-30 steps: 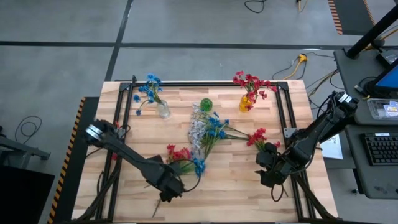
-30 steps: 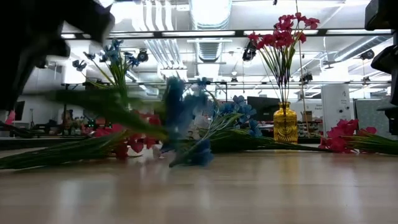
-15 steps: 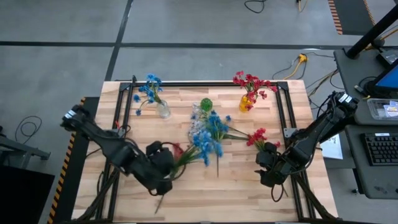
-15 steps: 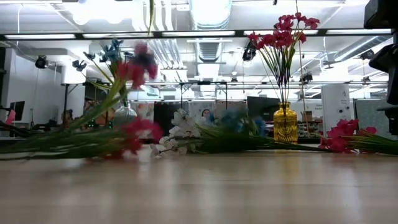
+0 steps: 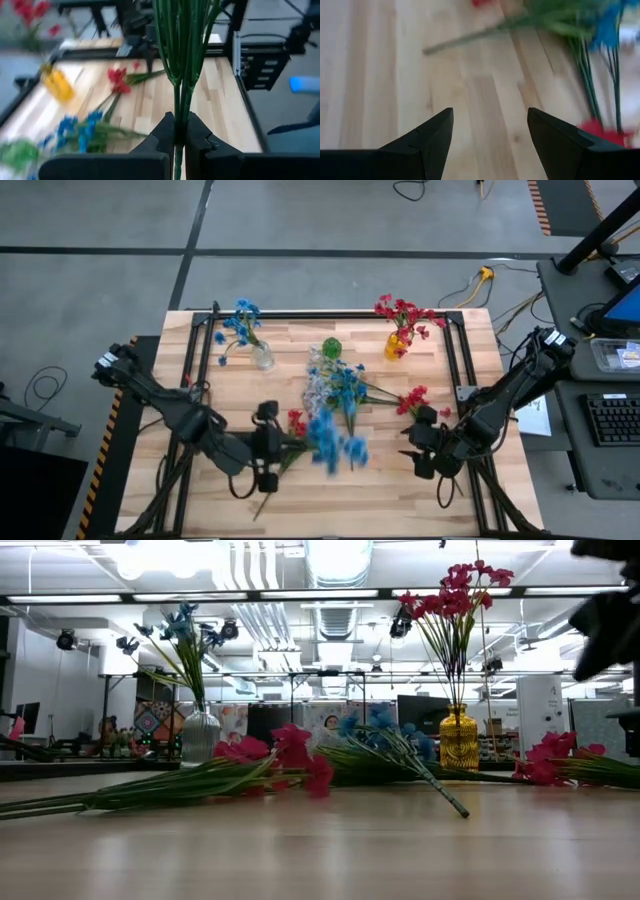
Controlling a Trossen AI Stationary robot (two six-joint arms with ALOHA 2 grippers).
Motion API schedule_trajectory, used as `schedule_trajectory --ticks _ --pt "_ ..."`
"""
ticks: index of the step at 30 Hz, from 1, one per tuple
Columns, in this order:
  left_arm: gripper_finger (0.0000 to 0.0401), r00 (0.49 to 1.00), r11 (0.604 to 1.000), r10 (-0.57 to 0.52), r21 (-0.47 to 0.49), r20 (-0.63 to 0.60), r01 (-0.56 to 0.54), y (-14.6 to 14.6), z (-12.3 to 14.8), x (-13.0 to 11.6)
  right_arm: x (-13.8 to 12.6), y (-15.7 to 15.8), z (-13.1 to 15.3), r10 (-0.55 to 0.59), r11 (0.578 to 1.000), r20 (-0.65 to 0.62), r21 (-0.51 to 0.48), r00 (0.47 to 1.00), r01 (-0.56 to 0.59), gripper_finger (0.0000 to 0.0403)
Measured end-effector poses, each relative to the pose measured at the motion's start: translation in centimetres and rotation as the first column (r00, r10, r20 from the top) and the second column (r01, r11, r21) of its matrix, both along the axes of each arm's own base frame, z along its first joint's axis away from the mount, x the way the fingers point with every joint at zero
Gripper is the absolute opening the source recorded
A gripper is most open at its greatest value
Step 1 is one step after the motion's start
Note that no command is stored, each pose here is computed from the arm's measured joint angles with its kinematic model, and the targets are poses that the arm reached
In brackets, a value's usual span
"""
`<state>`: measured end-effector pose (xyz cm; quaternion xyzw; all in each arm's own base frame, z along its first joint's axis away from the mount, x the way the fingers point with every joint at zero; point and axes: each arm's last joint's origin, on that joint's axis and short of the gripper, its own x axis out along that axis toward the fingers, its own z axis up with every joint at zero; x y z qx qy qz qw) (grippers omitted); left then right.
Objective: Sort flowers into vase by color
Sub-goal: Put the blue flowers into the transparent vase
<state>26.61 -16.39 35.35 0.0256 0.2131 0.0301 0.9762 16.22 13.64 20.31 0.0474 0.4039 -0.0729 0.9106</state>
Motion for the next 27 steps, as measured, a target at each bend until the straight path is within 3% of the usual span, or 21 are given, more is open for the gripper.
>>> schedule_trajectory --ticks 3,7,14,19,27 --pt "0.0 0.999 0.999 -0.009 0.031 0.034 0.008 0.1 -3.0 0.9 0.6 0.4 0.6 0.045 0.998 0.096 -0.041 0.994 -0.042 0.0247" --pt "0.0 0.993 1.0 0.019 -0.018 0.115 -0.017 0.7 -6.8 1.3 1.6 1.1 1.7 0.116 0.989 0.241 -0.122 0.964 -0.089 0.0247" --pt "0.0 0.953 0.997 0.021 -0.073 0.302 0.001 1.7 -11.0 0.2 3.0 2.3 4.8 0.276 0.948 0.485 -0.28 0.83 -0.152 0.0247" --pt "0.0 0.941 0.997 0.037 -0.08 0.337 -0.011 2.4 -12.6 -0.6 3.9 2.3 6.9 0.342 0.931 0.609 -0.326 0.716 -0.167 0.0247" --pt "0.0 0.939 0.997 0.072 -0.042 0.335 -0.061 2.9 -13.5 -1.0 7.5 -0.1 7.4 0.359 0.933 0.727 -0.275 0.585 -0.231 0.0247"
